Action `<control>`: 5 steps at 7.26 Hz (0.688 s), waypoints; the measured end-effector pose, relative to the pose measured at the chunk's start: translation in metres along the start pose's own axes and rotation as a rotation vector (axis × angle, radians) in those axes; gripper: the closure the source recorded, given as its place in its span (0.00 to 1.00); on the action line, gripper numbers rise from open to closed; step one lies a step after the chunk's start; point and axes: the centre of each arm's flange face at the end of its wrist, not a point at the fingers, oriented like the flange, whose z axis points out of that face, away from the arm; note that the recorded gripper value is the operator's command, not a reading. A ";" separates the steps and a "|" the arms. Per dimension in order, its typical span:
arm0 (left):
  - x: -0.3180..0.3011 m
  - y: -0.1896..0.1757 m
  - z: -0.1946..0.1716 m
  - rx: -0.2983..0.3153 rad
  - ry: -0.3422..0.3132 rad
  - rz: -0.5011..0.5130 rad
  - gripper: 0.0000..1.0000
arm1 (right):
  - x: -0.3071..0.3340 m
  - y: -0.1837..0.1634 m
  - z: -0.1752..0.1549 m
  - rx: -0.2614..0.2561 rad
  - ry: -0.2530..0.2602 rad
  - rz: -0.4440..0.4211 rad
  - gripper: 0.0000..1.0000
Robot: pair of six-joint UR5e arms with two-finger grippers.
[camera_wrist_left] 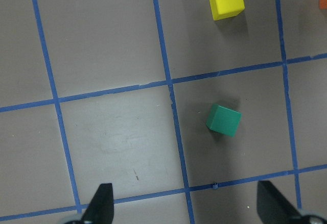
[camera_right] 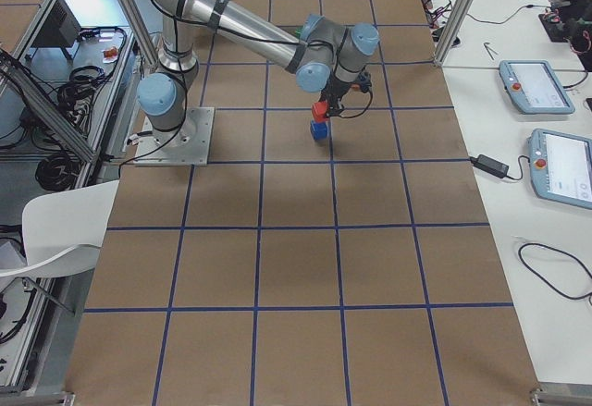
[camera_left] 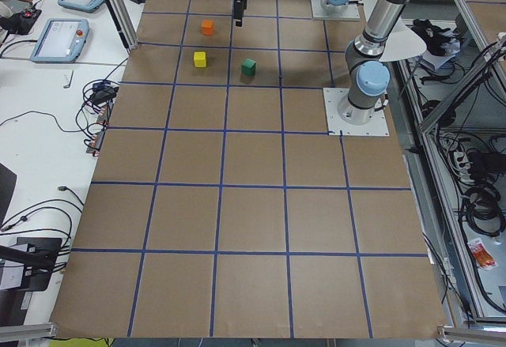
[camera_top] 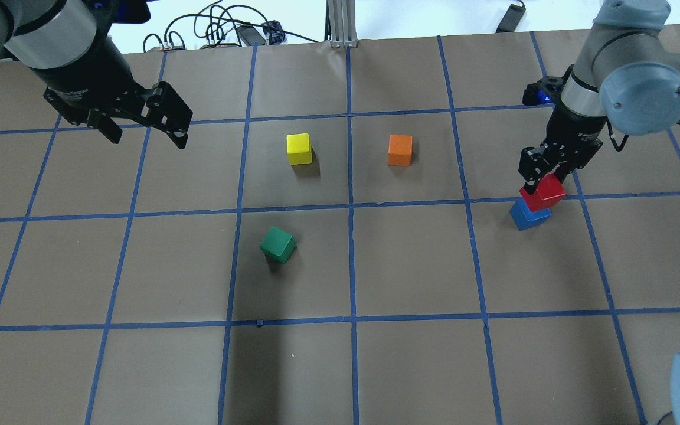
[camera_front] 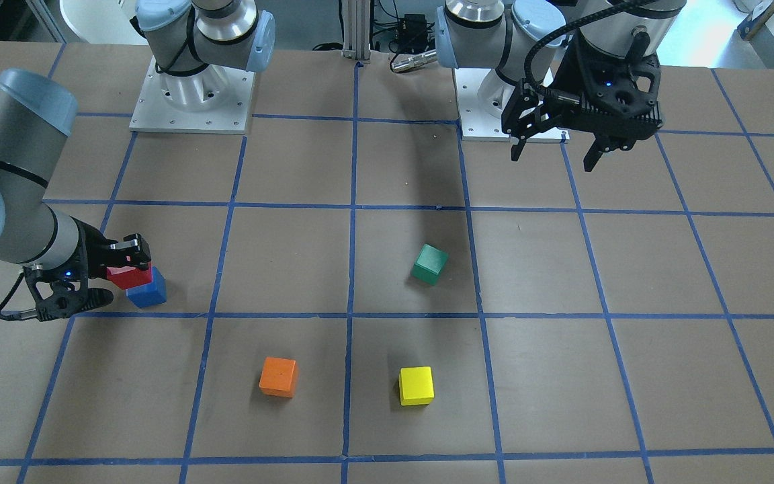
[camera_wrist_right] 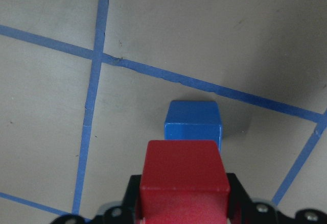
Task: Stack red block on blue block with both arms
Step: 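Lower the red cube onto the blue cube with the right gripper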
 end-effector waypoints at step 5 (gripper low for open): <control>0.000 0.001 0.001 -0.001 0.000 0.000 0.00 | 0.006 -0.005 0.009 0.019 0.028 0.005 1.00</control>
